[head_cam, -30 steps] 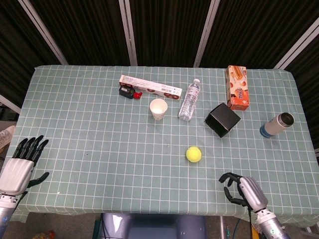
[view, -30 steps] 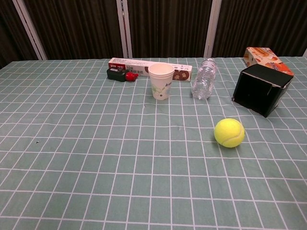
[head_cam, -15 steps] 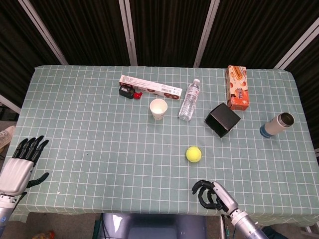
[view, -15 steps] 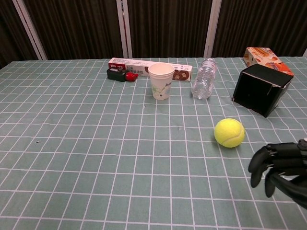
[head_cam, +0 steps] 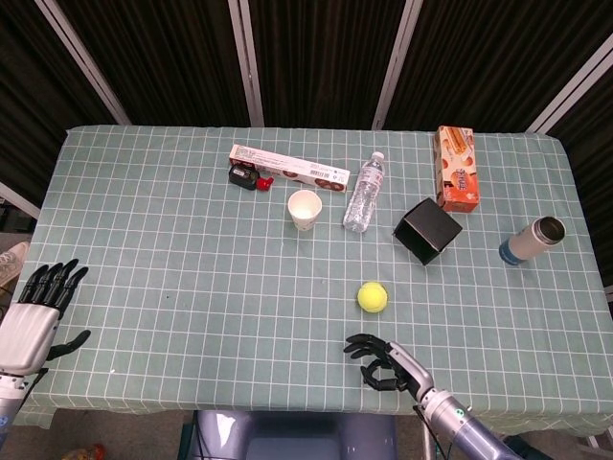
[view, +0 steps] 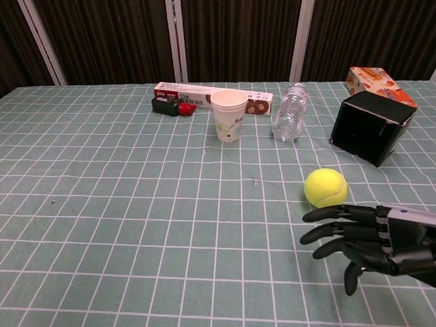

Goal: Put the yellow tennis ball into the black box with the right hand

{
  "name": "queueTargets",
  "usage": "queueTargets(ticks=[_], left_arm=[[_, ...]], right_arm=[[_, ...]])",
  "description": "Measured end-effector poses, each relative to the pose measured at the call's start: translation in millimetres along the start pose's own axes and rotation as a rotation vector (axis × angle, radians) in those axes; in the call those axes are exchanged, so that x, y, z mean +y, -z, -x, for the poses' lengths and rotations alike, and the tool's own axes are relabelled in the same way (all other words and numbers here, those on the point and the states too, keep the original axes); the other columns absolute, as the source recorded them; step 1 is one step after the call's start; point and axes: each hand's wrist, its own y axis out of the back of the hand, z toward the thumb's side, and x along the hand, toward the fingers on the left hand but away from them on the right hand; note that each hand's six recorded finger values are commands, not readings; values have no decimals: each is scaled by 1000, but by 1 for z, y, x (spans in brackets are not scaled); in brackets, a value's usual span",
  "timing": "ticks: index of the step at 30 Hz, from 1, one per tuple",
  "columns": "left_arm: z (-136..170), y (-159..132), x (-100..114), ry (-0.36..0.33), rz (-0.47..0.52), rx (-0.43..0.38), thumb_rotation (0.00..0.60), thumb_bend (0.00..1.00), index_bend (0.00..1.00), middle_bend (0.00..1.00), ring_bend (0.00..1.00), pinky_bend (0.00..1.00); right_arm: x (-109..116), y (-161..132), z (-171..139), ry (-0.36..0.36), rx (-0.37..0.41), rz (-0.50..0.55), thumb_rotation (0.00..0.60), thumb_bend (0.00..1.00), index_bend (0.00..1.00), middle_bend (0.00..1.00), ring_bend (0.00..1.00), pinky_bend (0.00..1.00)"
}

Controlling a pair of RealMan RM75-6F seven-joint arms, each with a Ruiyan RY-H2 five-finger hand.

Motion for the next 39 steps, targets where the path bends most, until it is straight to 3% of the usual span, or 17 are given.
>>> queueTargets(ticks=[17,30,39], left_arm=[[-6,7,-5,23,-3,47,600,150,0,0,0,11],[-9,8,-7,29,-10,63,600,150,0,0,0,11],[-13,9,-10,36,-13,75,600,150,0,0,0,11]], right_arm=[[29,0,35,-16,17,57,600,567,162,218,217,409],[50,-9,52,-5,50,94,600,568,129,184,182,242],[68,-16,58,17,73,107,600,567,98,153,152,192]])
